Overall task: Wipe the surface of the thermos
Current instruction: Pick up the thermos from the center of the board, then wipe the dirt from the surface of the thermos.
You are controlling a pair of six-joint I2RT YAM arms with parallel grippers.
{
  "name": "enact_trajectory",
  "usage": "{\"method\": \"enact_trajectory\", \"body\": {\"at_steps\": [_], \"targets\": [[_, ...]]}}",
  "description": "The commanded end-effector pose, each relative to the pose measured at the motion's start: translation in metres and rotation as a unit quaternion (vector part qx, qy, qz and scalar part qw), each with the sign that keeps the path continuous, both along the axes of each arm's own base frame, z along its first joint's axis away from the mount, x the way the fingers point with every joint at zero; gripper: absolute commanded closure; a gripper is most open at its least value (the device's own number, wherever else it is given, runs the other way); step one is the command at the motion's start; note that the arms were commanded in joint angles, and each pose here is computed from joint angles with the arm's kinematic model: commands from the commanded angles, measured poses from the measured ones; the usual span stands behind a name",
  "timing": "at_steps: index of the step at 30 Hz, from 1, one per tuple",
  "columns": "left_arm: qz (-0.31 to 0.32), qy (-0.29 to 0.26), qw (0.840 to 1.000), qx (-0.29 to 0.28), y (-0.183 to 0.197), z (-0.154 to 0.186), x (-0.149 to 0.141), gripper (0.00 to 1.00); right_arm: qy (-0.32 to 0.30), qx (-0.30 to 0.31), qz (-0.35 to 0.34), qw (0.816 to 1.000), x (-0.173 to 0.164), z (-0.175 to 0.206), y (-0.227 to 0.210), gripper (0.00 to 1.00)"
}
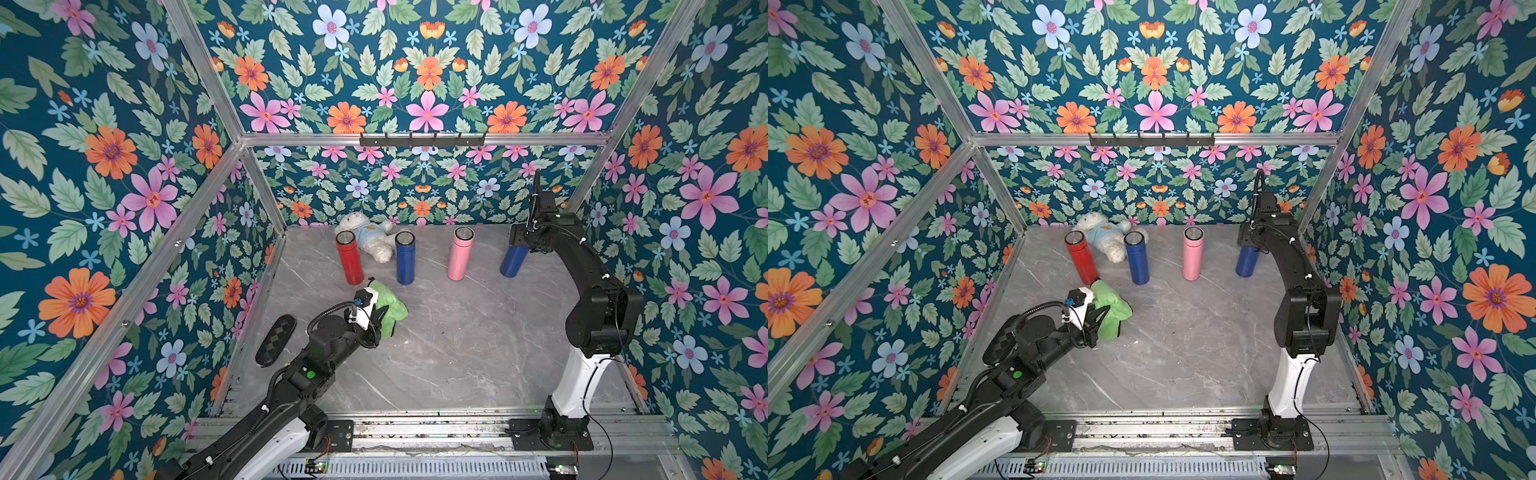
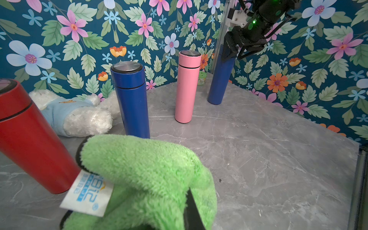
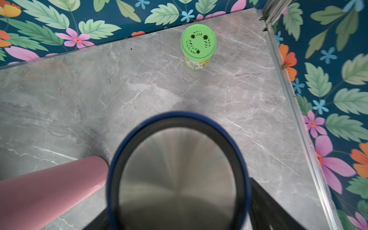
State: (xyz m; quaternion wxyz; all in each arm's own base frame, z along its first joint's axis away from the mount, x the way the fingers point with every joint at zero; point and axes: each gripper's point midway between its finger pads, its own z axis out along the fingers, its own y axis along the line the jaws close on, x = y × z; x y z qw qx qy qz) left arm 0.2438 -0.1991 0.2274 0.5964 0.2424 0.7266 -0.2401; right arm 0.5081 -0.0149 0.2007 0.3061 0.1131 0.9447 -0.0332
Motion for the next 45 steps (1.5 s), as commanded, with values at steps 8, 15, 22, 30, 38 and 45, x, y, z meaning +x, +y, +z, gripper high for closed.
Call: {"method": "enact_trajectory", "body": {"at_steps": [8, 15, 22, 30, 38, 45], "targets": [[-0.001, -0.010, 1.000, -0.001, -0.001, 0.009, 0.002, 1.00, 0.003, 0.019, 0.028, 0.999, 0.017, -0.012, 0.008, 0.33], [0.002, -0.014, 1.000, -0.001, 0.001, 0.012, 0.001, 1.00, 0.016, 0.026, 0.040, 0.999, 0.007, -0.014, 0.012, 0.84], [0.001, -0.011, 1.000, -0.016, 0.002, 0.020, -0.002, 1.00, 0.008, 0.024, 0.077, 0.997, -0.017, 0.011, 0.019, 1.00], [0.000, 0.031, 0.999, -0.028, -0.001, 0.023, -0.003, 1.00, -0.034, 0.004, 0.182, 0.983, -0.078, 0.059, 0.074, 1.00], [-0.025, 0.057, 0.996, -0.059, -0.009, 0.042, -0.009, 1.00, -0.024, 0.028, 0.331, 0.943, -0.160, 0.068, 0.168, 1.00], [-0.093, 0.093, 0.988, -0.075, -0.031, 0.058, -0.023, 1.00, -0.027, 0.000, 0.454, 0.891, -0.213, 0.051, 0.244, 1.00]]}}
